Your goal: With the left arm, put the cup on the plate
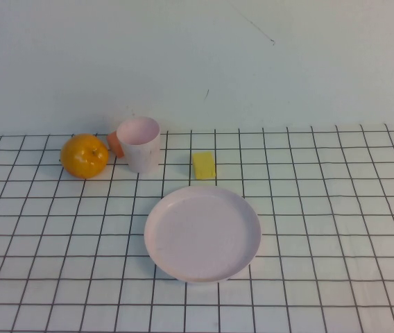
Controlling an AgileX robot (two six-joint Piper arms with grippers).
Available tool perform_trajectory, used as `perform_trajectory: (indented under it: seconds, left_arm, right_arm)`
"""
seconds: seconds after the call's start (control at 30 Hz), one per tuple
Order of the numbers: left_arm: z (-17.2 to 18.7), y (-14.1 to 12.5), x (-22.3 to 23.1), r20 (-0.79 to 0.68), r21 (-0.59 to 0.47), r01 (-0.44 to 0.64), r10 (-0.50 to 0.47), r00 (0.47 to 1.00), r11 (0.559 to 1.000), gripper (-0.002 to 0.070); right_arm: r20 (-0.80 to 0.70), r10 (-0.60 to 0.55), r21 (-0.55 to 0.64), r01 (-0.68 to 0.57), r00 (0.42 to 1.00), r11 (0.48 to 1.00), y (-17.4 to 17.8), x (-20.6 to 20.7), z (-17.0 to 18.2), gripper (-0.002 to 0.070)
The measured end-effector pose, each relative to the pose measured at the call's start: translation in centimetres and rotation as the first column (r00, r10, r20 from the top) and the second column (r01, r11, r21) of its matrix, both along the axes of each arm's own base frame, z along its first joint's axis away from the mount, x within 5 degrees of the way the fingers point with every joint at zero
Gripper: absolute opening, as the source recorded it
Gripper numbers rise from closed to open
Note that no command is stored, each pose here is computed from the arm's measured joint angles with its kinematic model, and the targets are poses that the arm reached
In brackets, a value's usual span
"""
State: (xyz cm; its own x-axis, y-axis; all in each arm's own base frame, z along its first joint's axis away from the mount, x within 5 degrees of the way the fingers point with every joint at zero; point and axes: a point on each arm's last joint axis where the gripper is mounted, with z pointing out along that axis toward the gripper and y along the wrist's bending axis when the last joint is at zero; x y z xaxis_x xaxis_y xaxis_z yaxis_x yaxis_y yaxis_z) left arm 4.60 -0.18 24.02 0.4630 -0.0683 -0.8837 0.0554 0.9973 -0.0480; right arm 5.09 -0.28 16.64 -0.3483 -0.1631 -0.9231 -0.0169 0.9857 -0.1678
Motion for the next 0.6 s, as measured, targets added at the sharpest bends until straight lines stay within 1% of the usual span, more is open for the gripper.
perform_trajectory:
  seconds: [0.2, 0.33, 0.43, 0.5, 0.57, 0.6]
  left_arm:
    - [0.9, 0.0, -0.5, 0.111, -0.003, 0.006, -0.006, 0.994, 1.0, -0.0002]
    - [1.7, 0.0, -1.2, 0.224, -0.006, 0.011, -0.009, 0.974, 1.0, -0.0002]
    - [2.1, 0.0, -1.5, 0.28, -0.002, 0.01, -0.009, 0.96, 1.0, -0.0002]
    - [2.1, 0.1, -1.6, 0.289, -0.004, -0.015, 0.015, 0.957, 1.0, -0.0002]
    - [1.9, 0.7, -1.3, 0.247, -0.064, -0.039, 0.054, 0.967, 0.997, -0.0002]
    - [1.7, 1.0, -1.1, 0.199, -0.102, -0.054, 0.073, 0.977, 0.993, -0.0002]
  right_arm:
    - [0.0, 0.0, 0.0, 0.0, 1.0, 1.0, 0.0, 0.0, 0.0, -0.0002]
    - [0.0, 0.0, 0.0, 0.0, 1.0, 1.0, 0.0, 0.0, 0.0, -0.0002]
    - [0.0, 0.0, 0.0, 0.0, 1.0, 1.0, 0.0, 0.0, 0.0, -0.0002]
    - [0.0, 0.0, 0.0, 0.0, 1.0, 1.0, 0.0, 0.0, 0.0, -0.0002]
    - [0.0, 0.0, 0.0, 0.0, 1.0, 1.0, 0.0, 0.0, 0.0, -0.0002]
    - [0.0, 0.0, 0.0, 0.0, 1.0, 1.0, 0.0, 0.0, 0.0, -0.0002]
